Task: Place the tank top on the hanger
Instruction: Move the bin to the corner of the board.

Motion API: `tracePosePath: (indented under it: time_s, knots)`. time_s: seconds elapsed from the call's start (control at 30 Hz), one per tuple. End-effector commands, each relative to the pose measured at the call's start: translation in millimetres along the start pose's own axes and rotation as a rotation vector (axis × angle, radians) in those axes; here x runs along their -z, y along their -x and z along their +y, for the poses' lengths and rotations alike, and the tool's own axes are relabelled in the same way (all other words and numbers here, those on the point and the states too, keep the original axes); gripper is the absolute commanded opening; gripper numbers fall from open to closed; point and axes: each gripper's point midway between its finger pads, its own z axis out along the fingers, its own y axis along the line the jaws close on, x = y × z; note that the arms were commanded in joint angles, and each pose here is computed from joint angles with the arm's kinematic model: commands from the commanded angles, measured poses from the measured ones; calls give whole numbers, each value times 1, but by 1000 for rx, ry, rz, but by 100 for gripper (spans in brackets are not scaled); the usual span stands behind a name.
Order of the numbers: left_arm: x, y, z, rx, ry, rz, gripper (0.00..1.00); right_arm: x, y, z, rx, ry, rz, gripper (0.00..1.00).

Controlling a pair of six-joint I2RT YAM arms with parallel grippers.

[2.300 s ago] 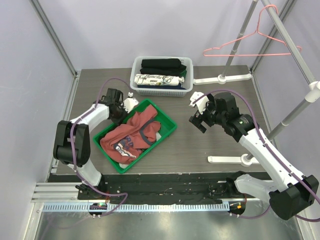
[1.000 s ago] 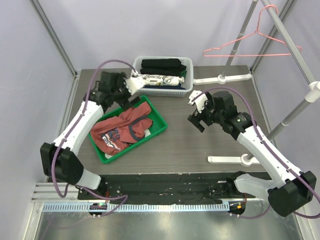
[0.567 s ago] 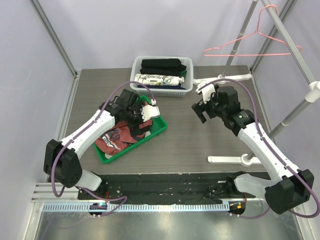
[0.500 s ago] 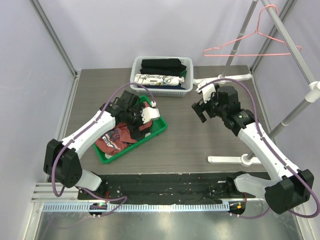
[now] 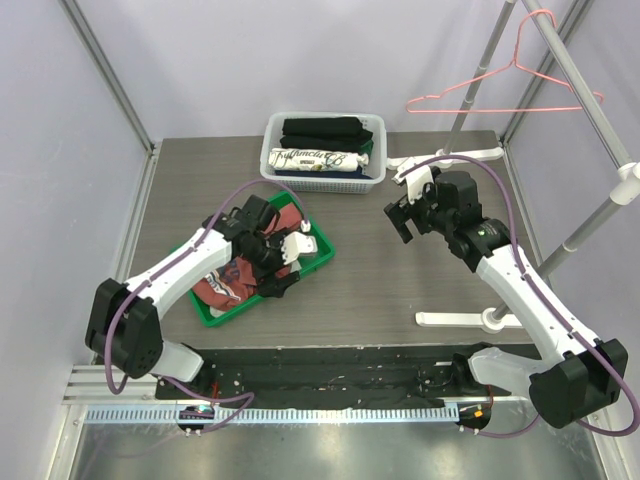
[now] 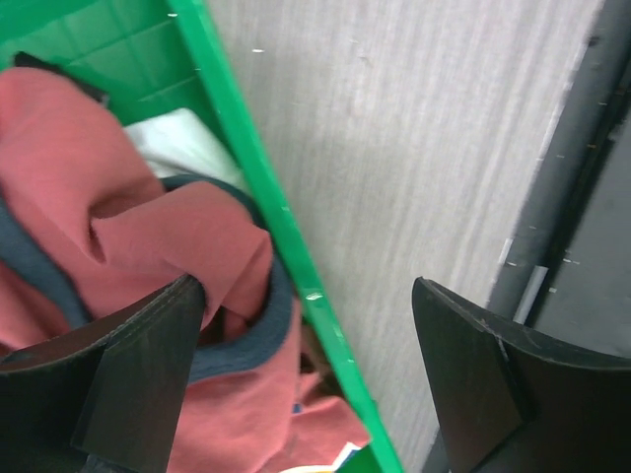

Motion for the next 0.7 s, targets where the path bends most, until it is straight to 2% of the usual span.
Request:
tracePosePath:
  time_s: [0.0,0.43,0.57,0.67]
  knots:
    - [6,6,-26,-4,-89,-44,88,5,17,-8,-10,-30,-68,100]
    - [20,17,-54,-17,-206,-113,87,4,10,-4,-12,-14,-62,100]
    - [8,1,-49,1,-195,-42,86,3,8,-2,-12,-6,-57,100]
    - [-6,-15,-34,30,-126,17,85,3,8,-2,-13,-5,-59,100]
